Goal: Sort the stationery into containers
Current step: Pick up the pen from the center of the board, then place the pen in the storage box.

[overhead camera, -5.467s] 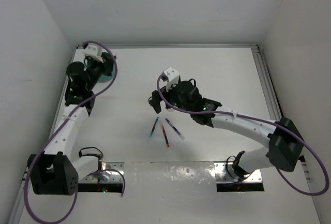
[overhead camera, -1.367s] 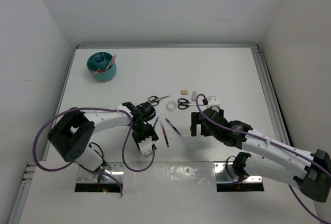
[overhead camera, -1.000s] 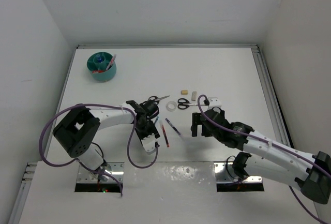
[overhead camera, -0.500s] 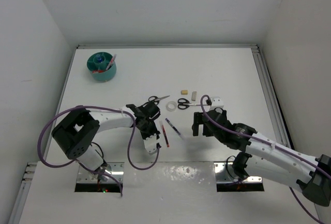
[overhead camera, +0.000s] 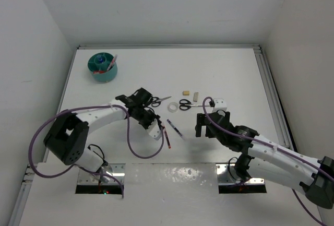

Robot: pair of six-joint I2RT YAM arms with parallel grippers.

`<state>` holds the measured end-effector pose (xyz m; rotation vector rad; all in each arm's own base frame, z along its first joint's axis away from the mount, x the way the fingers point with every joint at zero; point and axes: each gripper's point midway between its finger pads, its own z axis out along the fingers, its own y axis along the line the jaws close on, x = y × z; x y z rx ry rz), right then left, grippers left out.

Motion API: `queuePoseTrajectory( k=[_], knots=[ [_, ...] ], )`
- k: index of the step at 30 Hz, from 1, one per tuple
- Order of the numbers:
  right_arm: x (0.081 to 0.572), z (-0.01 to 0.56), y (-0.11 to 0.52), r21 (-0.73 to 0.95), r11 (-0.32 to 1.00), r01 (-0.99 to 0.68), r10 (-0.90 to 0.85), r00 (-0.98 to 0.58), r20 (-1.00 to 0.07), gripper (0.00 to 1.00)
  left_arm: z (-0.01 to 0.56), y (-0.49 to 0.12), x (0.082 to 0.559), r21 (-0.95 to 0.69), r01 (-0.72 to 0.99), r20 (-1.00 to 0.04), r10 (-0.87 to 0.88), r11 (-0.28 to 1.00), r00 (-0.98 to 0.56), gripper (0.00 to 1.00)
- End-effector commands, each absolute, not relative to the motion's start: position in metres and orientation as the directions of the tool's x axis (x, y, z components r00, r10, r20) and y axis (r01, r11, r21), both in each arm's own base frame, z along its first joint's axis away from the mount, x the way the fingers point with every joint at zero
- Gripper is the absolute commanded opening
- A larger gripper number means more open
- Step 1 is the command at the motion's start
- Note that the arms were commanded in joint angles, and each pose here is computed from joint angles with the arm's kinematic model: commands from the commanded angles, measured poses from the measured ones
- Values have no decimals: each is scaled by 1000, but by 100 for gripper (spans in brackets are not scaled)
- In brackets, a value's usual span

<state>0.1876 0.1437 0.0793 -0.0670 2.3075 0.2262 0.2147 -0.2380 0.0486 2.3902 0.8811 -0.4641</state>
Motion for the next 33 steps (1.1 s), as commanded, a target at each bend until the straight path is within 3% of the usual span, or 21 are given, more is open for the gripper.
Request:
queuePoseTrajectory(
  k=[1,5,6,8,9,11,12,14,18,24,33],
  knots=[
    [196,85,149,140,984,-113,32,-655,-755,96,111,-255,221,426,806,-666,461,-411,587,0],
    [200,86,151,112,986,-127,1,-656,-755,96,171,-257,250,451,883,-776,431,-131,460,0],
    [202,89,154,114,984,-133,0,-649,-761,96,188,-255,251,382,924,-837,414,-25,357,0],
    [205,90,157,106,984,-146,-12,-642,-766,97,220,-245,275,385,912,-881,351,143,317,0],
    [207,92,159,107,982,-152,-14,-637,-770,97,229,-240,280,283,927,-929,310,248,201,0],
    [212,95,165,109,978,-175,-25,-625,-780,98,267,-221,302,303,862,-948,222,406,228,0],
    [213,97,168,108,976,-187,-32,-619,-785,98,277,-212,312,216,833,-974,167,509,151,0],
    [218,99,175,98,970,-222,-60,-609,-791,98,315,-182,337,168,717,-984,69,677,166,0],
    [225,102,189,81,958,-274,-106,-604,-790,99,371,-107,385,137,452,-971,28,882,239,0],
    [235,100,208,80,938,-337,-155,-614,-774,99,380,-31,423,175,277,-956,96,945,278,0],
    [254,106,215,63,922,-381,-208,-627,-750,99,328,12,485,273,263,-942,201,926,268,0]
  ],
)
